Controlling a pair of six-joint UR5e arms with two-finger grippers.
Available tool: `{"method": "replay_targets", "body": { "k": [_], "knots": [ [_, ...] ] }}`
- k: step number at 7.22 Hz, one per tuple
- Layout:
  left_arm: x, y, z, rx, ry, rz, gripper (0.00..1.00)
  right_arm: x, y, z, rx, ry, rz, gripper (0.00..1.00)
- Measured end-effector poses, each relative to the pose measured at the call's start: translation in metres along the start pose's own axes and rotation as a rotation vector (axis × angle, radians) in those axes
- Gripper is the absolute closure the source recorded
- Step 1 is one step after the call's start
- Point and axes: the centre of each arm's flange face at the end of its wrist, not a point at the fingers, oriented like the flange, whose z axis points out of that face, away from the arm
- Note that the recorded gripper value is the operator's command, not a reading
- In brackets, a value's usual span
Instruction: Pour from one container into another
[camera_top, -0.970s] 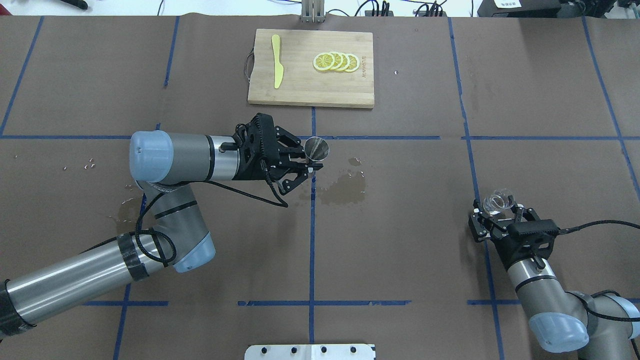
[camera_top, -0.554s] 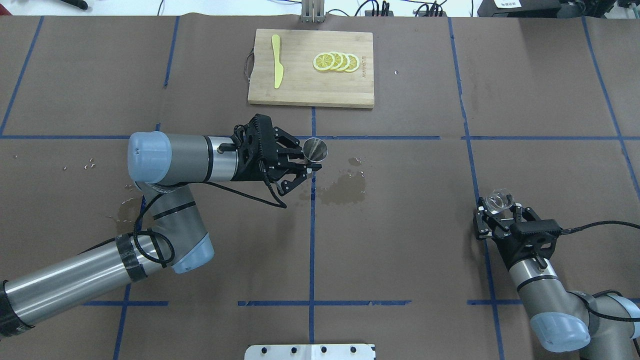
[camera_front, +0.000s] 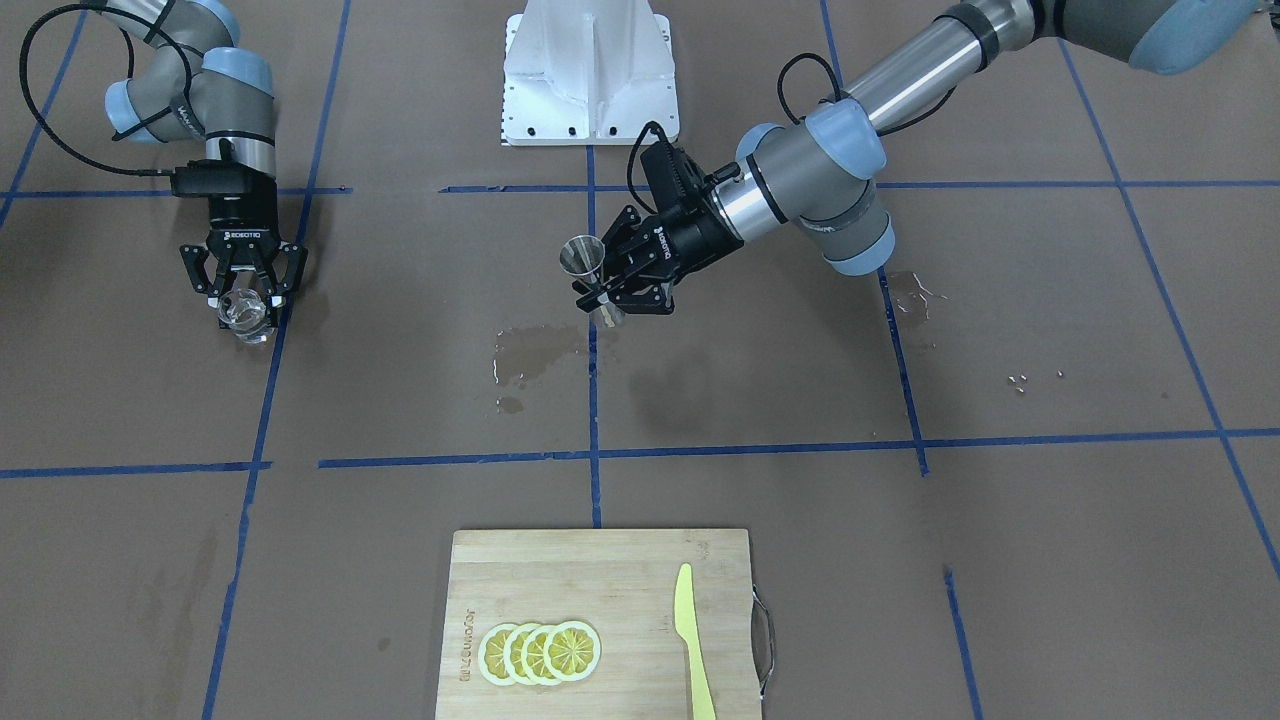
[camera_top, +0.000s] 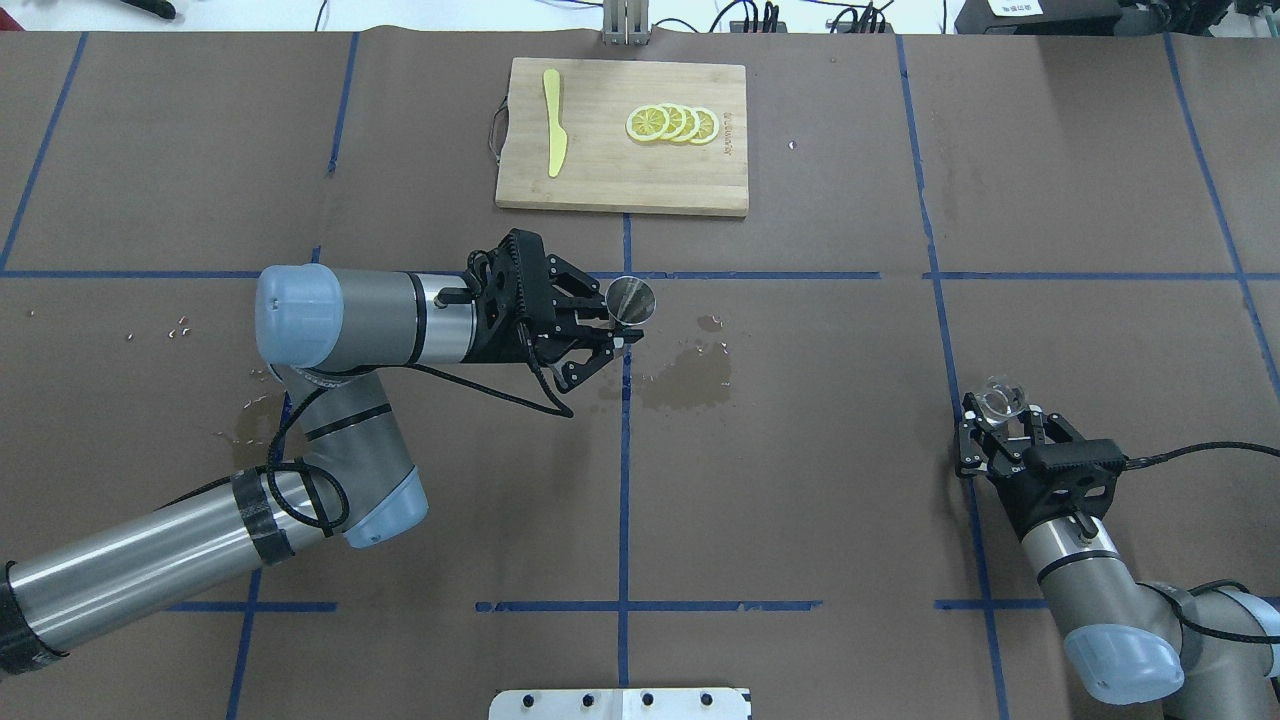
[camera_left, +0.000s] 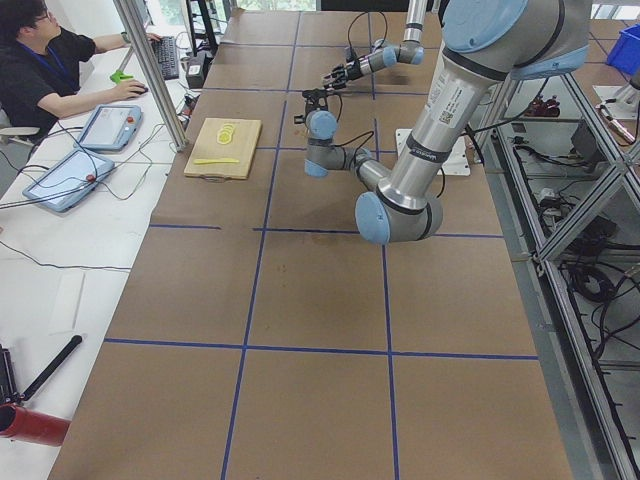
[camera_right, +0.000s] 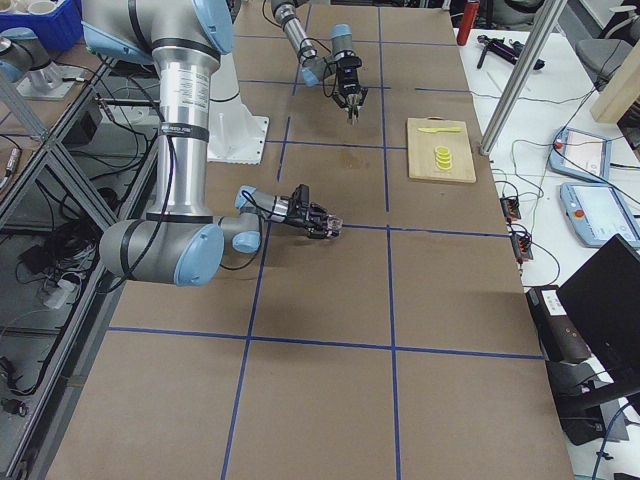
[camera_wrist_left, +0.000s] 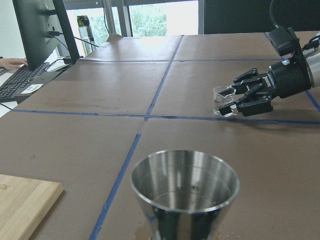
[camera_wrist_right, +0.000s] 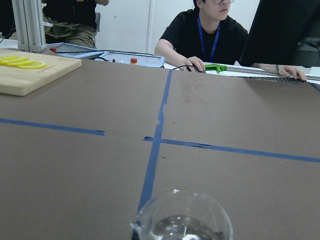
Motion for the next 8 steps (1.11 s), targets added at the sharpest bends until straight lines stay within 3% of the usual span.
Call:
{"method": "replay_targets", "body": {
  "k": [6, 8],
  "knots": [
    [0.003, 0.003, -0.007, 0.002, 0.002, 0.001, 1.0, -0.005, -0.011, -0.005, 0.003, -0.02, -0.017, 1.0],
    [0.003, 0.004, -0.009, 0.001, 0.002, 0.002, 1.0, -0.008, -0.026, -0.01, 0.024, -0.074, -0.104, 1.0]
  ]
}}
